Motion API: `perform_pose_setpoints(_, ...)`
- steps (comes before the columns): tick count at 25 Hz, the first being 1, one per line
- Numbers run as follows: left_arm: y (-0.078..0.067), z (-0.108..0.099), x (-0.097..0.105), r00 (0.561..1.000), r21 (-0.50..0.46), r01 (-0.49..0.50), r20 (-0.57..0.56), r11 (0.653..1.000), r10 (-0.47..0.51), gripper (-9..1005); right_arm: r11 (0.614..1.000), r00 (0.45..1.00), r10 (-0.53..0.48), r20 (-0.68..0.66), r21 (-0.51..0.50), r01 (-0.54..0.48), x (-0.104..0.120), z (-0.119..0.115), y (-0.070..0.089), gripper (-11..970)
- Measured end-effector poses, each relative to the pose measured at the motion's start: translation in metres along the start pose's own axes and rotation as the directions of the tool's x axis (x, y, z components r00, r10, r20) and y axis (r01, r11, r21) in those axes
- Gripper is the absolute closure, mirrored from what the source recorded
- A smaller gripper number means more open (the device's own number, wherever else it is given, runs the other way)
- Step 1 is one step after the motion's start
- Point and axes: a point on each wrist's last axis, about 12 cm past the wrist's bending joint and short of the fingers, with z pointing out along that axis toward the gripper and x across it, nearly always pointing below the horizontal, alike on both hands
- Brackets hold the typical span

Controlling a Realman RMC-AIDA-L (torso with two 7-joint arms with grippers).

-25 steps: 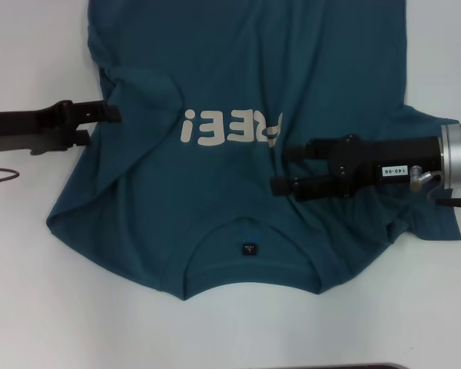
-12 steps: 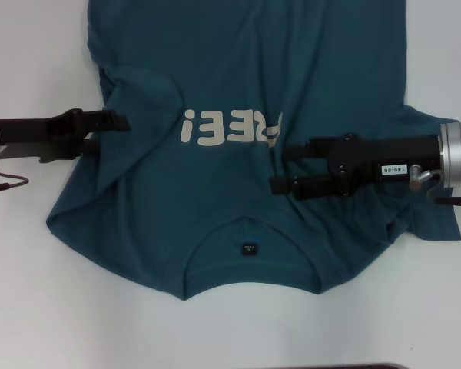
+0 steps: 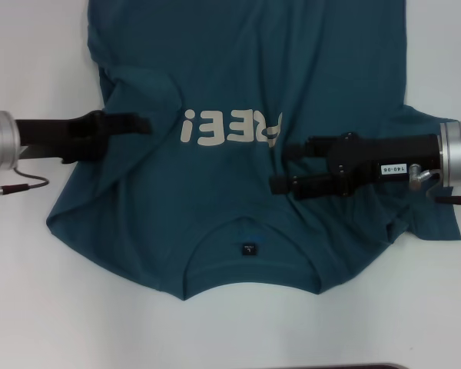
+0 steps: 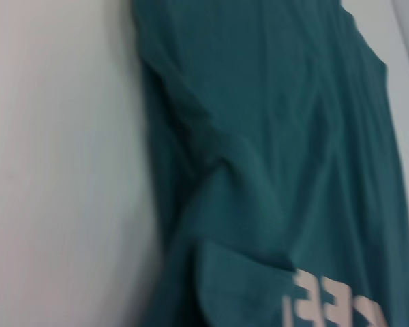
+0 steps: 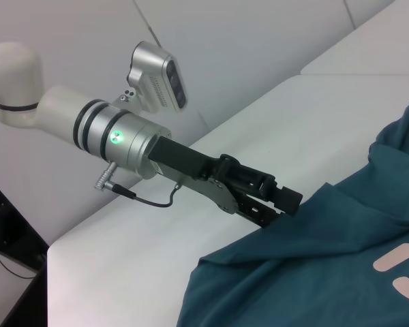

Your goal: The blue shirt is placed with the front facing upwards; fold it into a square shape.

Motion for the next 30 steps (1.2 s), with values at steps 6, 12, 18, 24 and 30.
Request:
perform_pose_setpoints(6, -0.022, 0.002, 0.008, 0.997, 0.120, -0.042, -0.059, 0.992, 0.049, 137, 1.000, 1.000, -0.004, -0.001, -0.001, 0.004, -0.001, 0.001, 0.000, 46)
perform_pose_setpoints(12, -0.029, 0.002, 0.019, 0.992, 0.201, -0.050, -0.104, 0.978, 0.072, 137, 1.000, 1.000, -0.006, -0.001, -0.002, 0.006, -0.001, 0.001, 0.000, 46)
perform_pose_setpoints(18, -0.018, -0.013, 0.015, 0.994, 0.194, -0.095, -0.044, 0.977, 0.105, 137, 1.000, 1.000, -0.005, 0.000, 0.003, 0.005, -0.001, 0.001, -0.001, 47)
perform_pose_setpoints(24, -0.014, -0.043, 0.041, 0.808, 0.361, -0.582, 0.155, 0.728, 0.569, 137, 1.000, 0.999, -0.016, 0.038, 0.018, 0.015, -0.003, -0.002, -0.002, 47)
perform_pose_setpoints(30, 0.004, -0.057, 0.075, 0.550, 0.281, -0.835, 0.371, 0.474, 0.749, 137, 0.999, 0.996, -0.012, 0.085, 0.039, 0.009, -0.005, -0.007, -0.003, 47)
